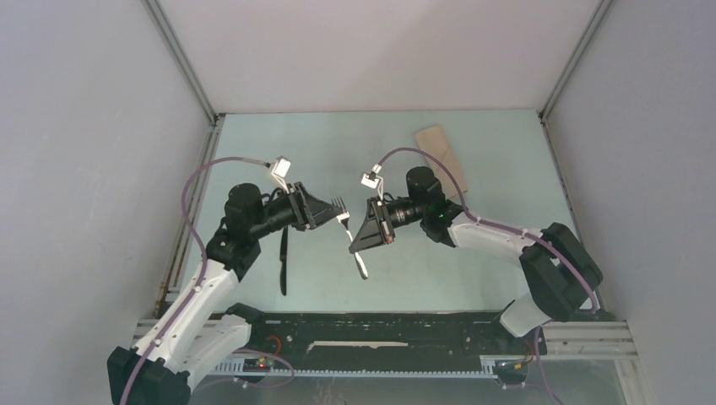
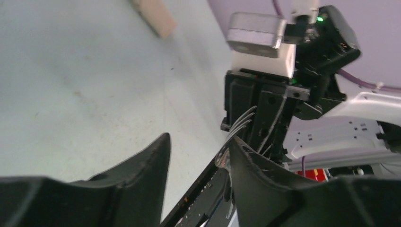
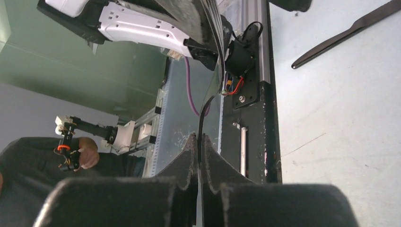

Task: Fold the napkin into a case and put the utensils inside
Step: Pass from the right arm to the left, then pass from the left arm to the right

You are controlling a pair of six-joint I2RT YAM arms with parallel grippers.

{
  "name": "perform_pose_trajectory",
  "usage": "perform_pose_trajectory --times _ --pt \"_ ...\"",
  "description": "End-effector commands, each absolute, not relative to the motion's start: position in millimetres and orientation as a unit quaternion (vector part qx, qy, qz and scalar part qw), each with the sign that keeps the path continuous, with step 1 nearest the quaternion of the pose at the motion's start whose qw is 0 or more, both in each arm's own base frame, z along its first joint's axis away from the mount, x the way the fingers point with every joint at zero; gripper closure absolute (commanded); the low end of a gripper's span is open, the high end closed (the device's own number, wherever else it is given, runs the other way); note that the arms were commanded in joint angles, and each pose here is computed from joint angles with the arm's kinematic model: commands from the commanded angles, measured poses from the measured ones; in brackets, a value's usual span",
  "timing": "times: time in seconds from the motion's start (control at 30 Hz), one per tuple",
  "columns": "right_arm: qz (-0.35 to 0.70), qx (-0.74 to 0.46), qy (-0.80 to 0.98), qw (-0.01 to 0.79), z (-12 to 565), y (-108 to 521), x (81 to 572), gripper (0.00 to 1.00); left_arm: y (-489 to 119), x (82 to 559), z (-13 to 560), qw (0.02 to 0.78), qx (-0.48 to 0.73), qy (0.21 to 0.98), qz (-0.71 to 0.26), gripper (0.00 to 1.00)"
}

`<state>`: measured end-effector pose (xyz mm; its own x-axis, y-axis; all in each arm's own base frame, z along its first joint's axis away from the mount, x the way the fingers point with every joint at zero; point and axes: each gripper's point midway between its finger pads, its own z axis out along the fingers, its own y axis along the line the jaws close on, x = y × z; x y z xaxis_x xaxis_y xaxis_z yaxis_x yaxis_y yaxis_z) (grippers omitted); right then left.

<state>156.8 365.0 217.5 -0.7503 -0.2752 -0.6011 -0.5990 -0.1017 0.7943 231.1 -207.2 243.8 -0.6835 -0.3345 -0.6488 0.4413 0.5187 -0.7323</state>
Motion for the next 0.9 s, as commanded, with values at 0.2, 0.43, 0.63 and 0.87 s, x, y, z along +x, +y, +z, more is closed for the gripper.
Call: perform_pose_trajectory --times 0.2,0.43,0.63,0.87 --pt "0.667 -0.38 0.629 0.125 237.5 351.4 135.0 1.0 -232.5 208.3 288.2 0.414 0.106 0.708 -0.562 0.68" --pt "0.505 -0.315 0.781 0.191 209.7 347.1 172.0 0.73 -215.8 216.8 285.2 0.48 0.091 0.753 -0.441 1.0" --pt "0.266 -0.223 0.868 0.356 223.0 325.4 216.3 0.35 -204.6 220.3 283.3 0.507 0.062 0.775 -0.373 1.0" --pt "0.202 -0.296 0.842 0.404 256.3 338.8 205.6 0.37 -205.4 219.4 287.9 0.504 0.06 0.775 -0.375 1.0"
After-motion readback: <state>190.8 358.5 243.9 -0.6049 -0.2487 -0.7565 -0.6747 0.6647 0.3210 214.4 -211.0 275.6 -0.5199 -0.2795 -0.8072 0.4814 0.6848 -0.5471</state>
